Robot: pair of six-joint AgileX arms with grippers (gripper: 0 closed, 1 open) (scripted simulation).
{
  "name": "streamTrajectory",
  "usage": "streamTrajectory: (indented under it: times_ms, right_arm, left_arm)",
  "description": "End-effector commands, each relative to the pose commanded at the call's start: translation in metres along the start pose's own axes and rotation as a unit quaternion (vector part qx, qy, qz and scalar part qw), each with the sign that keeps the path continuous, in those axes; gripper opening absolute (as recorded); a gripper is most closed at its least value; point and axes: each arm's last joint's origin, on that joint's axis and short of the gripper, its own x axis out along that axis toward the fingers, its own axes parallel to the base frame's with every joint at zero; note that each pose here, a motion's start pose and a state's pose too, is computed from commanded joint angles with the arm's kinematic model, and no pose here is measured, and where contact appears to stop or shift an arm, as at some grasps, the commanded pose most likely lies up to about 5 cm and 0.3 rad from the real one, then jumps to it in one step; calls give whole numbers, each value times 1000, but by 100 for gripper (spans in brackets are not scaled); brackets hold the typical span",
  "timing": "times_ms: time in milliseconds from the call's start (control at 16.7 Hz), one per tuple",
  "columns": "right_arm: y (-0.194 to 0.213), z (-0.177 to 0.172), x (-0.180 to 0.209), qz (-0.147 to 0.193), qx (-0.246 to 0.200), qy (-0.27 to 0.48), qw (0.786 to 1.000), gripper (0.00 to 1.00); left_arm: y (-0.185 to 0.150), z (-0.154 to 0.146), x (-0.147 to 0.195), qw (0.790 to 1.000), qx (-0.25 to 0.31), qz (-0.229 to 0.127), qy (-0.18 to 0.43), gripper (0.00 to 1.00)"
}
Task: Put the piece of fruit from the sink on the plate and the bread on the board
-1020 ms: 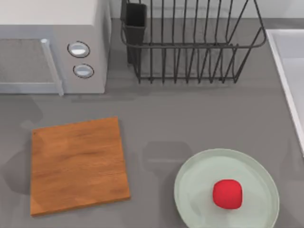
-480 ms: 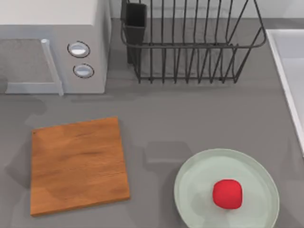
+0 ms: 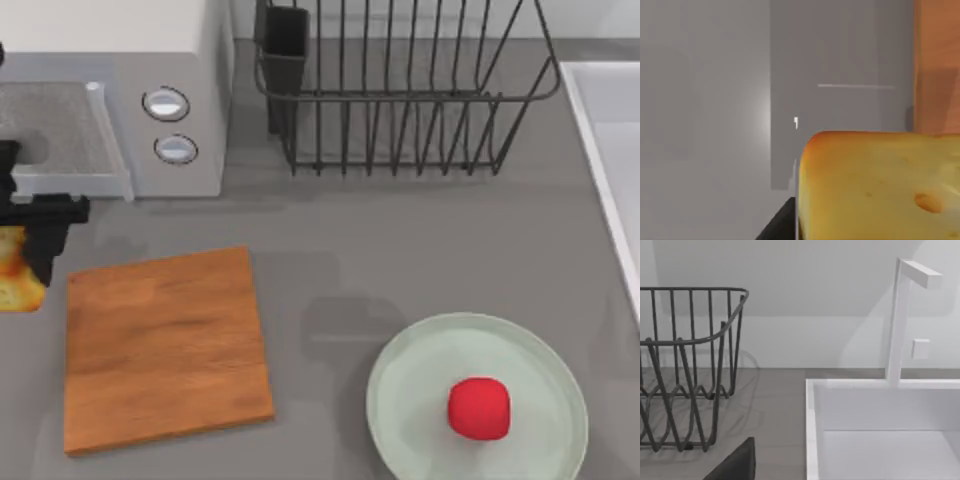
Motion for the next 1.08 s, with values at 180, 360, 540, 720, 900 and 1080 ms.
streamTrajectory:
  times_ms: [180, 360, 540, 720, 900, 1080]
  right_arm:
    - [0, 0, 0, 0, 0, 0, 1000, 100]
    - [0, 0, 0, 0, 0, 0, 1000, 100]
    - [0, 0, 0, 0, 0, 0, 1000, 100]
    - [0, 0, 0, 0, 0, 0, 1000, 100]
    - [0, 0, 0, 0, 0, 0, 1000, 100]
    - [0, 0, 0, 0, 0, 0, 1000, 100]
  left_arm:
    - [-23, -1, 5, 987, -158, 1, 10, 0]
    - [-47, -4, 12, 949, -315, 6, 19, 0]
    - [-68, -9, 19, 888, -458, 13, 21, 0]
    - [-85, -15, 23, 821, -571, 10, 13, 0]
    - [-99, -21, 22, 763, -646, -2, 1, 0]
    - [-107, -25, 18, 727, -687, -19, -9, 0]
